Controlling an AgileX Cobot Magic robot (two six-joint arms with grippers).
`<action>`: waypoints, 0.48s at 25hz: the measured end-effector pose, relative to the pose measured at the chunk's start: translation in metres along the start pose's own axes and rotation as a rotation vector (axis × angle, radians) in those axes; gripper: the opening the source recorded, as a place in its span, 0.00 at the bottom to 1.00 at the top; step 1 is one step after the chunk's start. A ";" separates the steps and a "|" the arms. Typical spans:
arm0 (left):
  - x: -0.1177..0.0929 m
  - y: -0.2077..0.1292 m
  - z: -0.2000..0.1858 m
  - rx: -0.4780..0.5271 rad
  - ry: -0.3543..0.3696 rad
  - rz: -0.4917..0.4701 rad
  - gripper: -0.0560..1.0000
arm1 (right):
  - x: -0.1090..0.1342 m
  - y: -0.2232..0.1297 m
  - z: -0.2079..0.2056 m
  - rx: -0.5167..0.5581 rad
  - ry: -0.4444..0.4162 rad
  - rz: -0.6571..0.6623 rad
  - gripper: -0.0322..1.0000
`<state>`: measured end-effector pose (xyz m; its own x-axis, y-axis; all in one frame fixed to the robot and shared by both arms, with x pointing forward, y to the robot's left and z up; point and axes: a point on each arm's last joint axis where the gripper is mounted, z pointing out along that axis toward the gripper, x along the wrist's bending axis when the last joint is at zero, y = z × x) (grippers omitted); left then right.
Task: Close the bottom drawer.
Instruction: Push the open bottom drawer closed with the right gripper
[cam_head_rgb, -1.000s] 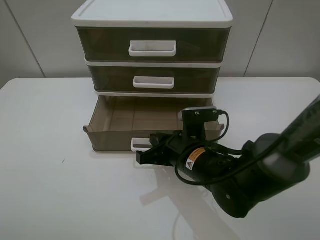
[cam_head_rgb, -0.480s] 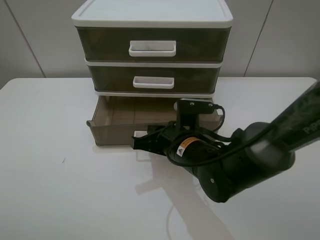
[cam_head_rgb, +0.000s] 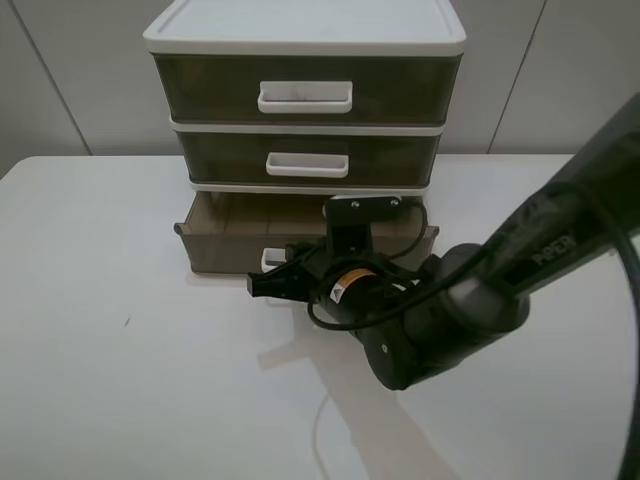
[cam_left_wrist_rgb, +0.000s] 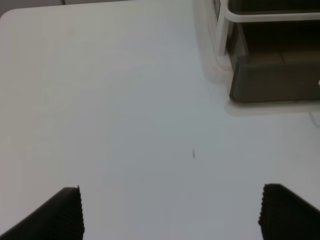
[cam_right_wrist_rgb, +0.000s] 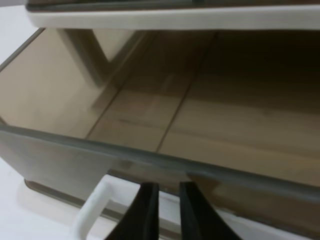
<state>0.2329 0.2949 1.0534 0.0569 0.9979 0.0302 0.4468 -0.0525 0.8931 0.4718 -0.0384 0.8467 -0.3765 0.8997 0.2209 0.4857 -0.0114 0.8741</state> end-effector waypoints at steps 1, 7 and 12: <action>0.000 0.000 0.000 0.000 0.000 0.000 0.73 | 0.000 0.000 0.002 -0.004 -0.008 -0.004 0.05; 0.000 0.000 0.000 0.000 0.000 0.000 0.73 | 0.000 0.001 0.011 -0.037 -0.045 -0.011 0.05; 0.000 0.000 0.000 0.000 0.000 0.000 0.73 | -0.004 0.003 0.012 -0.061 -0.086 -0.013 0.05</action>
<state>0.2329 0.2949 1.0534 0.0569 0.9979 0.0302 0.4468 -0.0525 0.8931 0.4838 -0.0367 0.8435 -0.3117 0.9342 0.1735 0.4313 -0.0236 0.9019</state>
